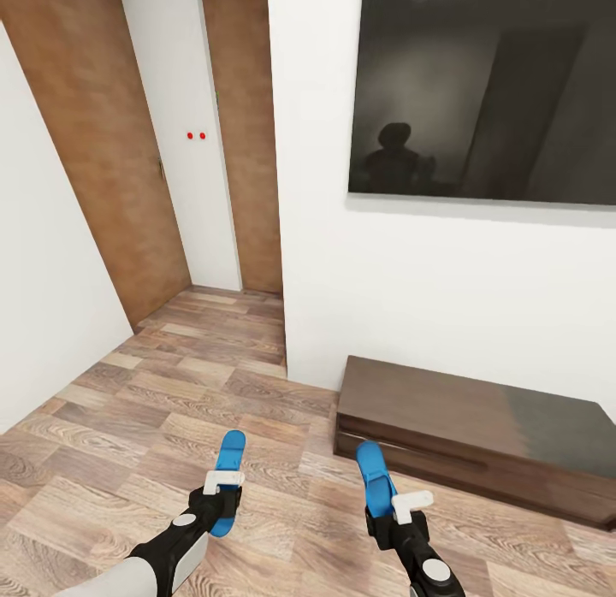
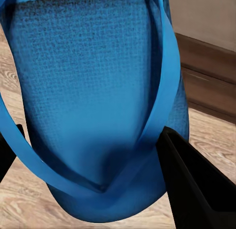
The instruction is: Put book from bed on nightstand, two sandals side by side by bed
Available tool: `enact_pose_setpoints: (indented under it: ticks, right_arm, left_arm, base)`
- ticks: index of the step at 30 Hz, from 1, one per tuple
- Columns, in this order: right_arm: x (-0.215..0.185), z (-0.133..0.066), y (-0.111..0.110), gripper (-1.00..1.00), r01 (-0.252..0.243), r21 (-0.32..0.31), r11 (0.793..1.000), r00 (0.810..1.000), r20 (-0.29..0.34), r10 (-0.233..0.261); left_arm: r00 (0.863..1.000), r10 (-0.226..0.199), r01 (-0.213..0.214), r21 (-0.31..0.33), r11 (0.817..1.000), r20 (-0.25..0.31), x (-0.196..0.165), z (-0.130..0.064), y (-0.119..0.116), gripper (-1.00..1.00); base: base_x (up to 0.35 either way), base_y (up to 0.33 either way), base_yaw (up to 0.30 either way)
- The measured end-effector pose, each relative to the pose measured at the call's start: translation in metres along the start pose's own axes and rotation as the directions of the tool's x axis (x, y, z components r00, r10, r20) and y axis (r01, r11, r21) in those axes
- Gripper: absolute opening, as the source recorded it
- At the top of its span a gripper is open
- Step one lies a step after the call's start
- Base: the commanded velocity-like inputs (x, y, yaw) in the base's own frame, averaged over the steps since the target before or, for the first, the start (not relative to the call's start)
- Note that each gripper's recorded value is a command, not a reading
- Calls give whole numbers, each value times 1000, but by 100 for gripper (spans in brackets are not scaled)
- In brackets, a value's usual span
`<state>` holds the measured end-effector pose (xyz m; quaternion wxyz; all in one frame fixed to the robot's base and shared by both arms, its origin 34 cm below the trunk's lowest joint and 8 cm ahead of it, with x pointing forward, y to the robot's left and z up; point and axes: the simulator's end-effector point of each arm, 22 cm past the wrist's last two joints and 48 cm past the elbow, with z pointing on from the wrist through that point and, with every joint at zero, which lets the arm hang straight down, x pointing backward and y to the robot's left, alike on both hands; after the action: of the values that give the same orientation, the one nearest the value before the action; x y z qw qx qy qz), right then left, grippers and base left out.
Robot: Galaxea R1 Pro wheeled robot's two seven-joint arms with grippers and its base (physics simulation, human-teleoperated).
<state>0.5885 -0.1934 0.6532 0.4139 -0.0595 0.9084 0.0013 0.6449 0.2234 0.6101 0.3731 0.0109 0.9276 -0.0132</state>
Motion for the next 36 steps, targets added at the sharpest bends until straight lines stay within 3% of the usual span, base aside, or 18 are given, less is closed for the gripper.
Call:
enact_pose_setpoints:
  ticks: [36]
  right_arm:
    - [-25, -36, -3, -100, 1, 2, 1000, 1000, -24, -1]
  left_arm:
    - [1000, -4, 4, -1, 1000, -2, -33, -39, -1, -100]
  base:
    - [0, 0, 0]
